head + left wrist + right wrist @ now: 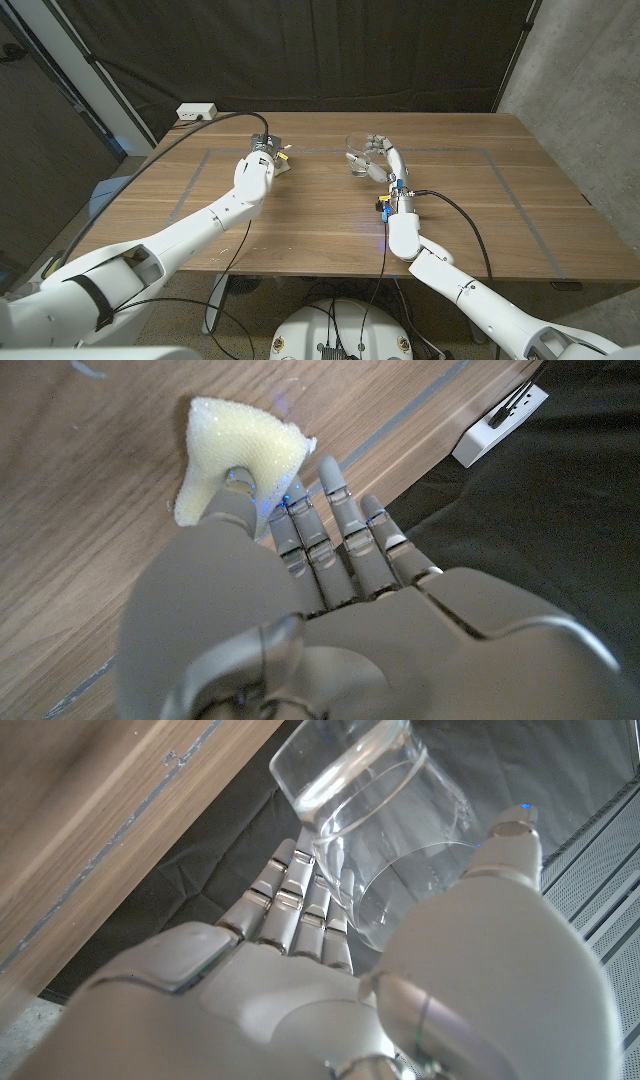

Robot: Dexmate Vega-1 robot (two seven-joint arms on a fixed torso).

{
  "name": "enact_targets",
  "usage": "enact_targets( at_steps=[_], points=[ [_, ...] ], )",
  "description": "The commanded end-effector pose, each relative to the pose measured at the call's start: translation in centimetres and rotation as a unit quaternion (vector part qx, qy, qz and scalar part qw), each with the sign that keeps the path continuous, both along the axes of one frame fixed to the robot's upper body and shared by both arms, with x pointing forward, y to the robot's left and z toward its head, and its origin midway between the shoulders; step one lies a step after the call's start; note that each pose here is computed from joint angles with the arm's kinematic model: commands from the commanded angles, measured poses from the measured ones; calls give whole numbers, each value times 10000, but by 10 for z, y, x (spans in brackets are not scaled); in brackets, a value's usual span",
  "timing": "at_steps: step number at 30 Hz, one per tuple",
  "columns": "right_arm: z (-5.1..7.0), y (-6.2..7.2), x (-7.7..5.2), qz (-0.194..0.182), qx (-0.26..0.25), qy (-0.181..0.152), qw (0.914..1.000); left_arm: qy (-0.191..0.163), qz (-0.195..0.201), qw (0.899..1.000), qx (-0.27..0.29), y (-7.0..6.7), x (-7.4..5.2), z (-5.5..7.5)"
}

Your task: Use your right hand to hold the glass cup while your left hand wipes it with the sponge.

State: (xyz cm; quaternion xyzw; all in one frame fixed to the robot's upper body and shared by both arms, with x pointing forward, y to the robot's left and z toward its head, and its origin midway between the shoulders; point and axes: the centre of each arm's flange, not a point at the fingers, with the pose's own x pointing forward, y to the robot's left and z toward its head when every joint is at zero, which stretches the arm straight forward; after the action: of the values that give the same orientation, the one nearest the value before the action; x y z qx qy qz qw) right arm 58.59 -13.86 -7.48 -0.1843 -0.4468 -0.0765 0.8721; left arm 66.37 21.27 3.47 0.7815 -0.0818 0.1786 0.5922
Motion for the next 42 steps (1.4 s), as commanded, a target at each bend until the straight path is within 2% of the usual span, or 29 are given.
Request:
enact_targets(
  at_steps=[1, 5, 8, 13, 15, 21, 26, 31, 35, 42],
  points=[
    [2, 0, 2, 1, 11, 17, 10000, -778, -560, 9931, -675, 4, -9, 1],
    [2, 0, 2, 0, -21, 17, 10000, -1010, -936, 9822, -1280, 7, -14, 3],
    [2, 0, 2, 0, -10, 30, 10000, -1019, -1214, 9719, -1743, 8, -16, 6],
    [2, 1, 2, 12, -7, 25, 10000, -1188, -1427, 9657, -1815, 3, -18, 10],
    [2, 2, 2, 33, -2, 27, 10000, -1210, -1632, 9592, -1964, 1, -19, 10],
    [3, 2, 1, 47, 62, -3, 10000, -1172, -2365, 9280, -2630, -2, -18, 12],
    [4, 2, 0, 32, 64, -6, 10000, -1183, -2801, 9038, -3011, -5, -20, 15],
    [5, 3, -2, 19, 50, -18, 10000, -1122, -3104, 8888, -3180, -12, -22, 19],
    [5, 3, -2, -3, 64, -14, 10000, -1154, -3248, 8857, -3110, -15, -25, 19],
    [7, 2, -3, 72, 113, -3, 9999, -1008, -3921, 8575, -3175, -19, -25, 22]
  ],
)
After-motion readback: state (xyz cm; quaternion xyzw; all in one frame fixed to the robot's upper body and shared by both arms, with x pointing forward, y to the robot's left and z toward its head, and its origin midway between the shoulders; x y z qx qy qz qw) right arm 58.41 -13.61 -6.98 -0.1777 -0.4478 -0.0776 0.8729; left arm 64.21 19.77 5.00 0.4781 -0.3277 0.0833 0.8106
